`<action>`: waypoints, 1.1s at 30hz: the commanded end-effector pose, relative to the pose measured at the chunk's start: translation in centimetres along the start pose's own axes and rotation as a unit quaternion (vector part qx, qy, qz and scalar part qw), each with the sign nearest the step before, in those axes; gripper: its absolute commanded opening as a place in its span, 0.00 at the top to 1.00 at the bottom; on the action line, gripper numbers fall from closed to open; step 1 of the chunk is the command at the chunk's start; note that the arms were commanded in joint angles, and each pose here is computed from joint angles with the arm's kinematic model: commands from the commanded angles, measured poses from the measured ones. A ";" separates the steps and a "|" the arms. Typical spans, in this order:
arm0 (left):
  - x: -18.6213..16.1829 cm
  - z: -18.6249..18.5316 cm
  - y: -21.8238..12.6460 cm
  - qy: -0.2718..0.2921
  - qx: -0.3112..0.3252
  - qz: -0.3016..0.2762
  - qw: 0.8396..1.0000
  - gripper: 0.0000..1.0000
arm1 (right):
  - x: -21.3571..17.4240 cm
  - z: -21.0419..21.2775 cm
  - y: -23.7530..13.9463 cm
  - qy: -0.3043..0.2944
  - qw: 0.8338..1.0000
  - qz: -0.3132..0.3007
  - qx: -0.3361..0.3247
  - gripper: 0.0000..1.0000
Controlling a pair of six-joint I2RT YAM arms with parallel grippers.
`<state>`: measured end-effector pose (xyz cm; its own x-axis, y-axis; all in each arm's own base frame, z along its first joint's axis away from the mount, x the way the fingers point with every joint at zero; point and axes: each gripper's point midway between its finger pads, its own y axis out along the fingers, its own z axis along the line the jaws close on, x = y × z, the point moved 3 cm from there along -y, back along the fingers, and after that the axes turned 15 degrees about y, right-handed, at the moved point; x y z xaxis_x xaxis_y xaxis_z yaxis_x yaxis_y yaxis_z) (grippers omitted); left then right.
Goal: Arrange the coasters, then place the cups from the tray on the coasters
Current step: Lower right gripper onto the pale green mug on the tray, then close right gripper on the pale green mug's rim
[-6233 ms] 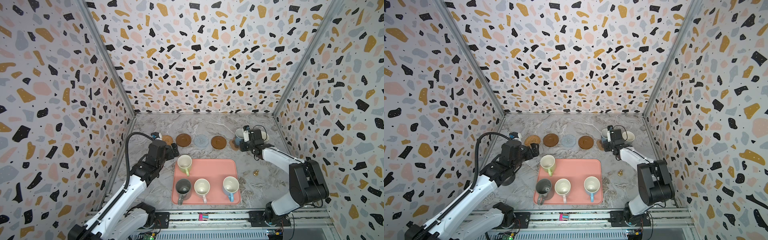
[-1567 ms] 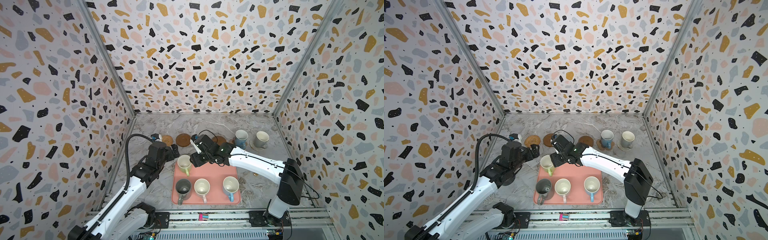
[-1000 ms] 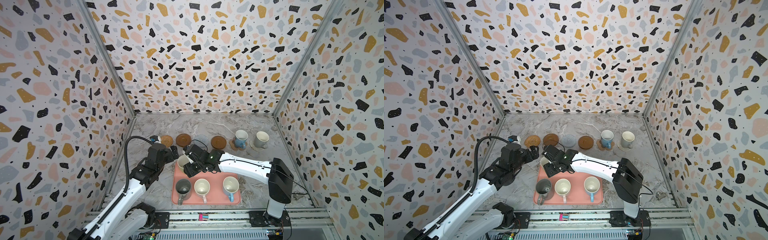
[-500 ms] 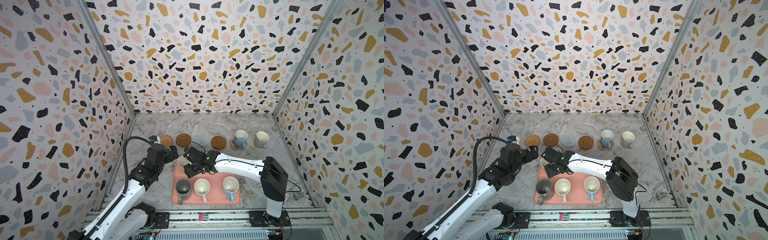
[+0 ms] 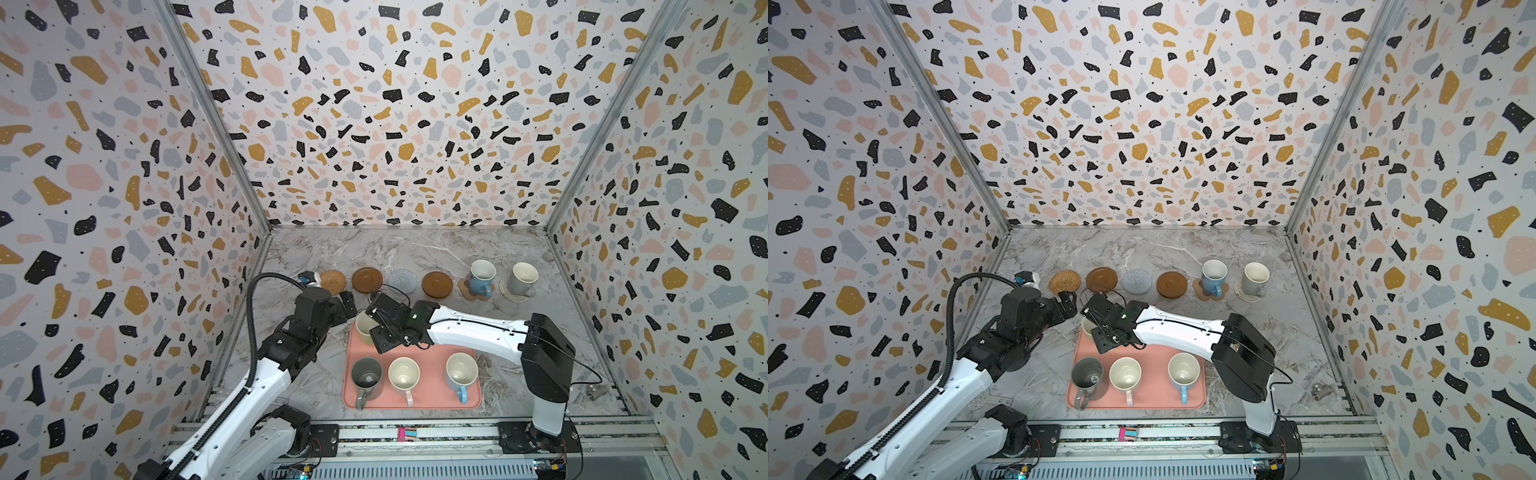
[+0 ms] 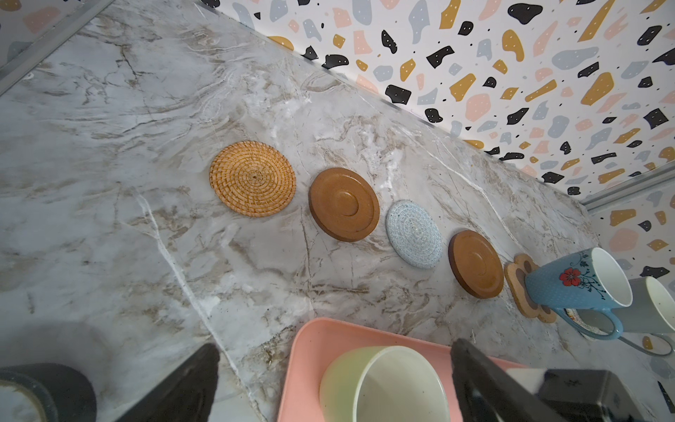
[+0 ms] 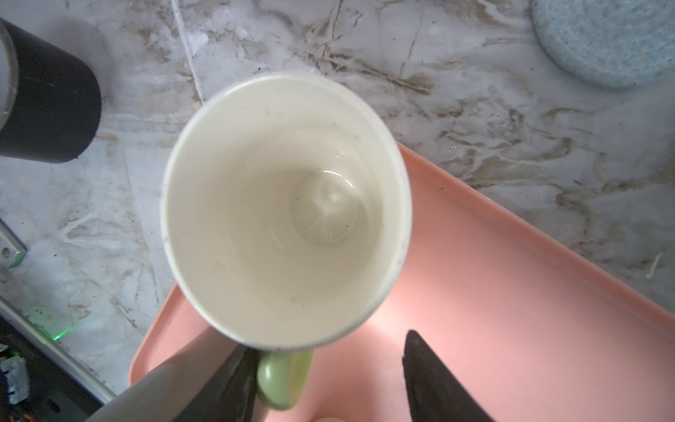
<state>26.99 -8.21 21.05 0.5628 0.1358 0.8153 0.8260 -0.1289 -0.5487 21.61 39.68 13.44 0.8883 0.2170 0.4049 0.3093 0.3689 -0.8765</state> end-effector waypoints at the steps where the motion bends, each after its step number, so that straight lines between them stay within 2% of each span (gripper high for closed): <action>1: 0.4 -0.1 0.1 -0.007 -0.001 -0.011 1.000 0.00 | 1.0 -0.1 -0.7 -0.008 1.000 -0.012 -0.012 0.36; 14: 0.2 0.2 -0.1 -0.005 0.006 -0.011 1.000 0.00 | 1.4 1.0 0.4 -0.015 1.000 -0.010 0.004 0.41; 20: 0.1 0.3 -0.2 -0.007 0.006 -0.012 1.000 0.01 | 1.6 1.1 0.7 -0.025 0.999 -0.017 -0.015 0.42; 33: -0.1 0.5 -0.4 -0.008 0.007 -0.014 1.000 0.00 | 1.4 0.9 1.3 -0.029 0.999 -0.016 -0.031 0.55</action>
<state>26.72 -7.98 21.01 0.5564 0.1458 0.8180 0.8307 -0.1224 -0.5432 22.59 41.48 12.36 0.8641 0.2610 0.4304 0.3344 0.3416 -0.8784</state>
